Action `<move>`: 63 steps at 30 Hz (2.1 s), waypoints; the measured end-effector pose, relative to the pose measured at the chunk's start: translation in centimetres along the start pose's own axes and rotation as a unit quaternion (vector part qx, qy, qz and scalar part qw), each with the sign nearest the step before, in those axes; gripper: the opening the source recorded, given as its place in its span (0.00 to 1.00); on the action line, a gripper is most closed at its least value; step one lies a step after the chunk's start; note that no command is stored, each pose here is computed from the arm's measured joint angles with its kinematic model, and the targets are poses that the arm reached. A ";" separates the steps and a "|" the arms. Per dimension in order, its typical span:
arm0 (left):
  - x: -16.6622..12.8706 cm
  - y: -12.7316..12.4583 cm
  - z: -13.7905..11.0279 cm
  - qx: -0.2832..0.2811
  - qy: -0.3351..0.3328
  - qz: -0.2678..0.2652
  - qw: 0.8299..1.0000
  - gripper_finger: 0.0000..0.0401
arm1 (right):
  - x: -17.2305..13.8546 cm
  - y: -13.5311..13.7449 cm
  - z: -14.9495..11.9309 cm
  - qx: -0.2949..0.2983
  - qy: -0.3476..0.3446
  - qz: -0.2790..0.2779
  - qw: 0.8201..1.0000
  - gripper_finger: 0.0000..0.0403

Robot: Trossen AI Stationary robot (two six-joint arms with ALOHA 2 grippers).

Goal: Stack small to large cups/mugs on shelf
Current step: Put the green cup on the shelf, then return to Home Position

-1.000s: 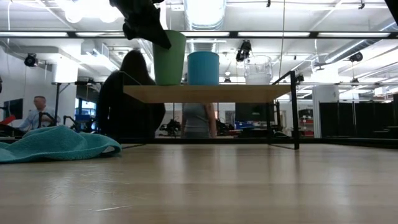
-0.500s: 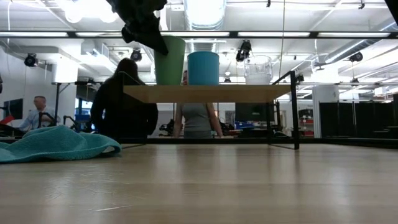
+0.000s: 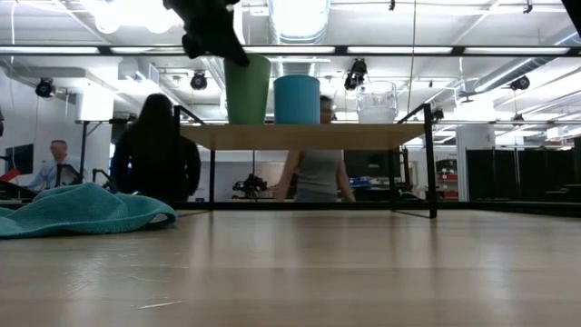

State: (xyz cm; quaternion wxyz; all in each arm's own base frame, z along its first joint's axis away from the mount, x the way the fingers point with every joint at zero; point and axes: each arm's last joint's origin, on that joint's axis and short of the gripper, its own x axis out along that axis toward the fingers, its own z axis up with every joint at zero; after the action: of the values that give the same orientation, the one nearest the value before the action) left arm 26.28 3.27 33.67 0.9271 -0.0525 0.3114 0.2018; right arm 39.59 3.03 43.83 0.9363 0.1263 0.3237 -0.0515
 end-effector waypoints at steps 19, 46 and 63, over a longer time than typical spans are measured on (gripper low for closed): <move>-16.2 2.4 4.0 -0.048 -0.241 -0.106 0.963 0.00 | 0.0 -0.1 -0.2 -0.023 0.010 -0.003 1.000 0.19; -21.5 7.9 -8.8 -0.181 -0.275 -0.064 0.942 0.00 | -14.2 -2.3 -1.8 -0.032 -0.110 -0.051 0.992 0.20; -22.6 9.8 -14.5 -0.198 -0.327 -0.027 0.923 0.00 | -14.3 -5.5 -12.0 -0.015 -0.258 0.029 0.966 0.18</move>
State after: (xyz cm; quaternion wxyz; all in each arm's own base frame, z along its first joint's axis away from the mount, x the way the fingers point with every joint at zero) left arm -2.12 1.33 35.88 0.9531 -0.1746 -0.0574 0.2404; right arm 20.28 1.20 42.44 0.9910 0.1038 0.0680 -0.0500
